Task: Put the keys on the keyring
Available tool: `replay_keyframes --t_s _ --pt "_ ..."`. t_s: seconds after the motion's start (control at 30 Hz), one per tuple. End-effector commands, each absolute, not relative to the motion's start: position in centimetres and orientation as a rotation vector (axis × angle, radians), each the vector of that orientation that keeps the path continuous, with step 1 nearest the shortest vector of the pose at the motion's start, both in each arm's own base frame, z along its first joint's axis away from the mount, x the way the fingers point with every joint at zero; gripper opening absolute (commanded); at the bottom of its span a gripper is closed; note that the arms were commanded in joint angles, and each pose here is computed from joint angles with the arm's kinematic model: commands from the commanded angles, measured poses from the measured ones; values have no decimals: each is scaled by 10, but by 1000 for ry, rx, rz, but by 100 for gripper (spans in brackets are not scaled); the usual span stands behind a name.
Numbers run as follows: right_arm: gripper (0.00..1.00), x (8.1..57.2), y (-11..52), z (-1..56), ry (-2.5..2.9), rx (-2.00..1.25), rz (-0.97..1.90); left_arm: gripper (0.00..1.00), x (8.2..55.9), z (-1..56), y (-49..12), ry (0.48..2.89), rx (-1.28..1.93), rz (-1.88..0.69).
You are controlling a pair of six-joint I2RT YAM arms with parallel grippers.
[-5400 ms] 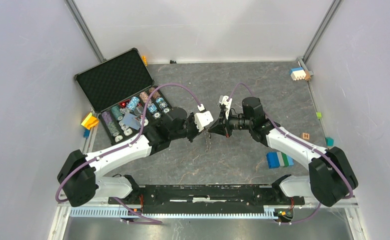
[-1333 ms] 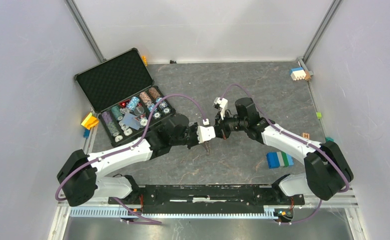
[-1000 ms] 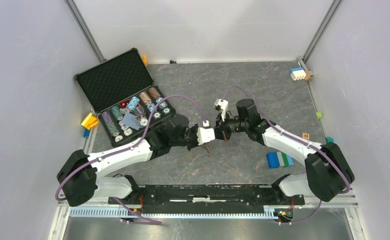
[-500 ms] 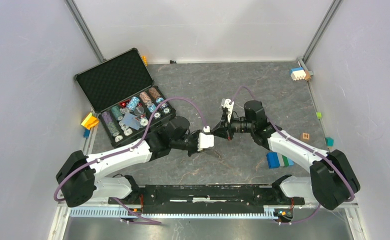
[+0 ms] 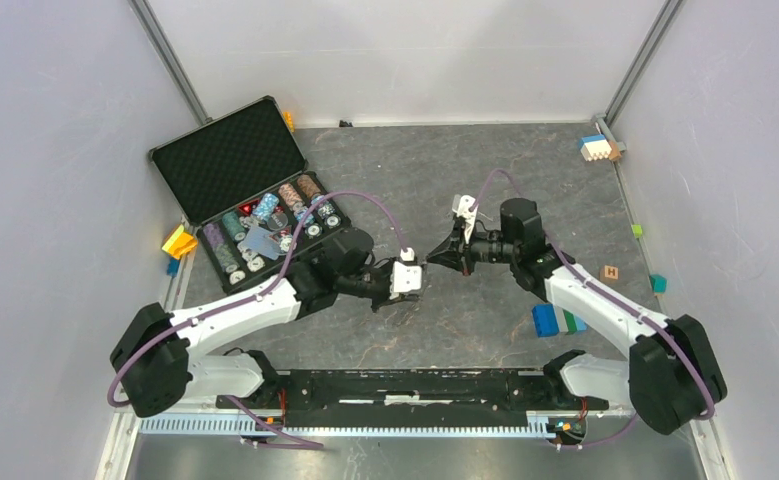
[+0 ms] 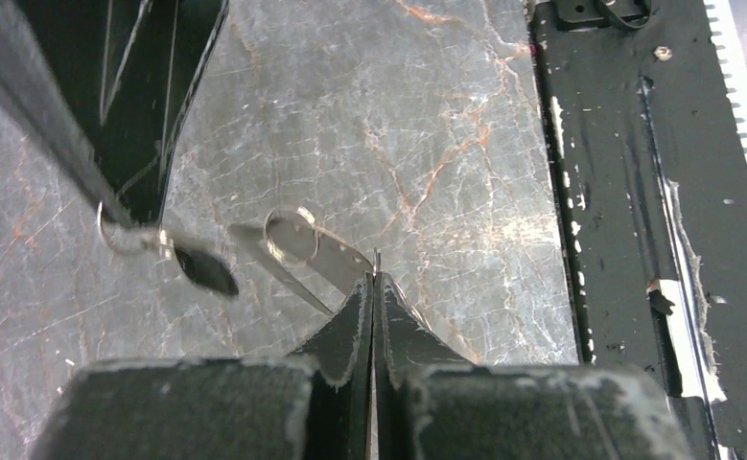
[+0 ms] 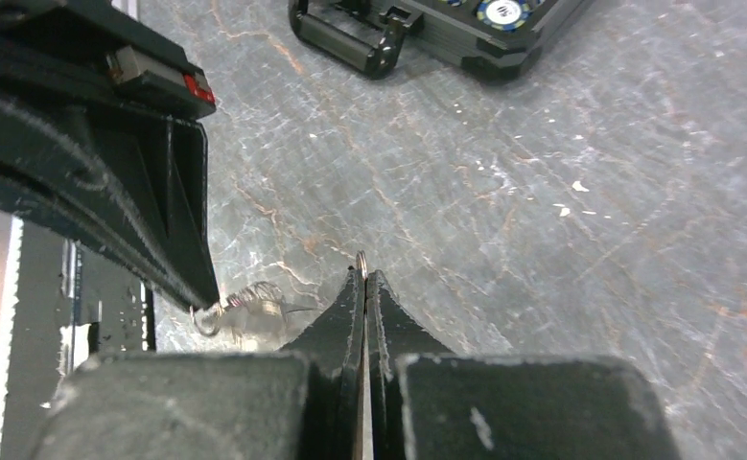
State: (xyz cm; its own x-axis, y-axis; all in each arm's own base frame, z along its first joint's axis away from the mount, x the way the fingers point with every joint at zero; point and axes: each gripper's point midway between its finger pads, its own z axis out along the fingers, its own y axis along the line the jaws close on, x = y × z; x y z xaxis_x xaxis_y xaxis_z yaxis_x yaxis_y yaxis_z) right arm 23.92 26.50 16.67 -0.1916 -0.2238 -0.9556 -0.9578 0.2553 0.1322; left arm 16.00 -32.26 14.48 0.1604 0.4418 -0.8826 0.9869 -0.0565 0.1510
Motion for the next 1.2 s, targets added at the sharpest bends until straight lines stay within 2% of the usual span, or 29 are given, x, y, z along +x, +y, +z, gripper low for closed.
replay_keyframes --t_s 0.0,0.37,0.63,0.87,1.17 --pt "0 242 254 189 1500 -1189 912 2 168 176 -327 1350 1550 -883" --pt "0 216 239 192 1377 -1433 803 2 170 180 -327 1373 1574 -933" --pt "0 227 233 221 1332 -1391 683 2 156 185 -311 1251 1653 -1148" --pt "0 219 233 244 1287 -1406 700 2 152 187 -302 1191 1689 -1187" --pt "0 186 250 208 1264 -1549 799 2 151 200 -299 1103 1727 -1268"
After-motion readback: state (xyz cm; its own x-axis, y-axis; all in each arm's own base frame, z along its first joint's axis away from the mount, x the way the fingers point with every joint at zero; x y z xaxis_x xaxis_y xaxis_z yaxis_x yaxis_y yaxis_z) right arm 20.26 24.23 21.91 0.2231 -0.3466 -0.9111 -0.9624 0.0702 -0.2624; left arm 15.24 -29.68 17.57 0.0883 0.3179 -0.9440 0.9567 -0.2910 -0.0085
